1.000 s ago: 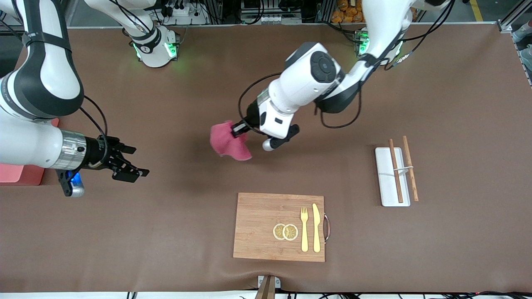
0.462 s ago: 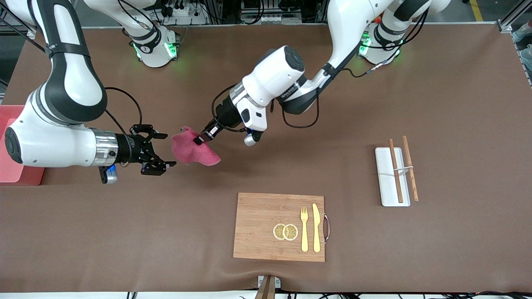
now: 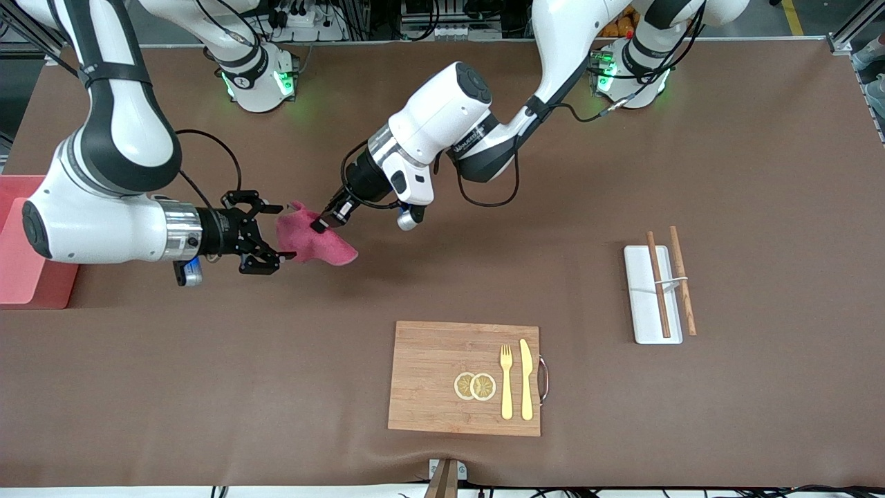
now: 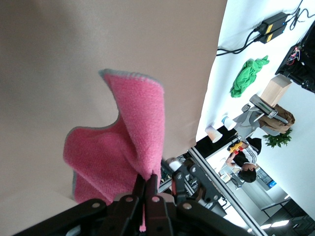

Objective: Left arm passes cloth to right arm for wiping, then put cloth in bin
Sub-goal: 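Grasp the cloth with the right gripper beside the left gripper, then open the left gripper and withdraw it while the right gripper holds the cloth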

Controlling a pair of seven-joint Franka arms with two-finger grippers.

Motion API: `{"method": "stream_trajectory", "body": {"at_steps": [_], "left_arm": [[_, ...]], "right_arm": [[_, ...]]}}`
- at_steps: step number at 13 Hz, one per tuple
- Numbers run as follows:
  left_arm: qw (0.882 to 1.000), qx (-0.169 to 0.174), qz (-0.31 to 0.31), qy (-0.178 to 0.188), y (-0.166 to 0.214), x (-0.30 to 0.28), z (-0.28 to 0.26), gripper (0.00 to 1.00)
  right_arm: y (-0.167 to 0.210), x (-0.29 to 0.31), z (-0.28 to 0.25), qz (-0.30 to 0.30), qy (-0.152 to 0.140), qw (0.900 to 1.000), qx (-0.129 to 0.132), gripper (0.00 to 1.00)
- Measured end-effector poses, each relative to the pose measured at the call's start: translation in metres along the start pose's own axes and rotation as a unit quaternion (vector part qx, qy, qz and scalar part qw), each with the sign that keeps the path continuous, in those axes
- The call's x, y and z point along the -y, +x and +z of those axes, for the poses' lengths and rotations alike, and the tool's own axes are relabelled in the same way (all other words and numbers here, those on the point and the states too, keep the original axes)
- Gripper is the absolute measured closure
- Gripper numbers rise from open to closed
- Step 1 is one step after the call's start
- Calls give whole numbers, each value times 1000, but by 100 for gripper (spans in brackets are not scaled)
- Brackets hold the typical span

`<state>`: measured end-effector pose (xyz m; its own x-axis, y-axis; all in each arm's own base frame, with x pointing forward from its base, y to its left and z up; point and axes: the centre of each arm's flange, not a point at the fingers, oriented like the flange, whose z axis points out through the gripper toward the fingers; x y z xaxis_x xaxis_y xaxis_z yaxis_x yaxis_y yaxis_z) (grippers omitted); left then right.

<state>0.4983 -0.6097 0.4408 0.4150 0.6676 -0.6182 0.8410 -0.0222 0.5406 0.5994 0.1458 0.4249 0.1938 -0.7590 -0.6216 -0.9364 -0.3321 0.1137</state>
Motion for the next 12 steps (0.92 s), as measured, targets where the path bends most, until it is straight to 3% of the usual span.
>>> {"method": "stream_trajectory", "body": {"at_steps": [6, 7, 12], "left_arm": [[1000, 2, -2, 2, -5, 4, 1, 97], [1000, 2, -2, 2, -6, 4, 1, 97], [1000, 3, -1, 1, -6, 3, 1, 97]], "right_arm": [[-2, -8, 10, 1, -27, 1000, 10, 0], [-4, -8, 12, -2, -29, 1000, 10, 9], [-2, -7, 12, -46, -25, 999, 9, 75]]}}
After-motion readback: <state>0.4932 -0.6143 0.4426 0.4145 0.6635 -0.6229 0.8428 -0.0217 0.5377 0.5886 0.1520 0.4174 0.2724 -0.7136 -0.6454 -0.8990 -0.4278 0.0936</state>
